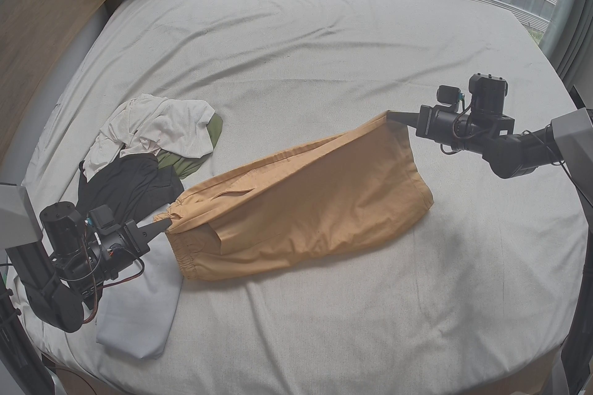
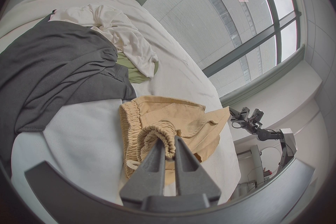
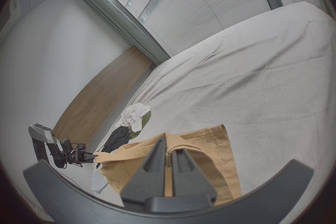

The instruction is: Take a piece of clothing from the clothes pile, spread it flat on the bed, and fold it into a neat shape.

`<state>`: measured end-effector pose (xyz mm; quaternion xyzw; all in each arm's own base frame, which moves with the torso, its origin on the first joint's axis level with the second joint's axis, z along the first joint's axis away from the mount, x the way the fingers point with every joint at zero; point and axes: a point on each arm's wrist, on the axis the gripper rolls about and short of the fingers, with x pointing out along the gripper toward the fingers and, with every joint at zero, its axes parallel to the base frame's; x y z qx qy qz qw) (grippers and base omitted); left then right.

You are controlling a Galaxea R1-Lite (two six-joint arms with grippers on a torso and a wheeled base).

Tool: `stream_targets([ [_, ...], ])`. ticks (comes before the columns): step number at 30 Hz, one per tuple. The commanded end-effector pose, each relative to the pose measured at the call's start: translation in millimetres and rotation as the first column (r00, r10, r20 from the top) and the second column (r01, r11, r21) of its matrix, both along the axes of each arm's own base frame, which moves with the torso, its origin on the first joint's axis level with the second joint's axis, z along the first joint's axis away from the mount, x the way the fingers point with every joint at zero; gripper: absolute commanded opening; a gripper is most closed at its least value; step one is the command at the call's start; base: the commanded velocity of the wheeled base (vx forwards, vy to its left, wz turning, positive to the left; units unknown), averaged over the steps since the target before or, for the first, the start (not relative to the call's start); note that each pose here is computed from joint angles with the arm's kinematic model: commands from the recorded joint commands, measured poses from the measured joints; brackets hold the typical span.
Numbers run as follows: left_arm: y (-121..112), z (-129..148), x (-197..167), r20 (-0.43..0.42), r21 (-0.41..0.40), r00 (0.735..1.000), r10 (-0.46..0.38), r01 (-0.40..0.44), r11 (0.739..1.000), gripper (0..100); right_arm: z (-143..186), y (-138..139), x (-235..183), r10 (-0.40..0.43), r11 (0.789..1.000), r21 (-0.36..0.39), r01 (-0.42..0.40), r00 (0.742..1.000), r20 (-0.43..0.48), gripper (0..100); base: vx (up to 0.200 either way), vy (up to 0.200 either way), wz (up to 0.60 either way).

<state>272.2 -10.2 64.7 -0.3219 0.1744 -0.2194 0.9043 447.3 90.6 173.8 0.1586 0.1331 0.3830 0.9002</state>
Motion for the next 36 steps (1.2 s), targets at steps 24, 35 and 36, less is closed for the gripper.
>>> stream_targets([
  [24, 11.0, 11.2, 19.5, 0.066, -0.011, 0.993, 0.098, -0.097, 0.995, 100, -0.4, 1.1, 10.9, -0.054, 0.999, -0.003, 0.054, 0.998, 0.027, 100, 0.000, 0.000, 0.00],
  [35, -14.8, 41.8, -5.4, 0.084, -0.130, 0.996, 0.011, 0.000, 0.991, 100, 11.3, -6.6, -66.1, -0.038, 0.999, -0.022, 0.036, 0.997, -0.062, 100, 0.000, 0.000, 0.00],
  [36, -17.9, 45.2, -10.3, 0.083, -0.144, 0.997, -0.006, 0.018, 0.989, 100, 10.4, -8.5, -76.7, -0.033, 0.999, -0.022, 0.032, 0.997, -0.074, 100, 0.000, 0.000, 0.00],
])
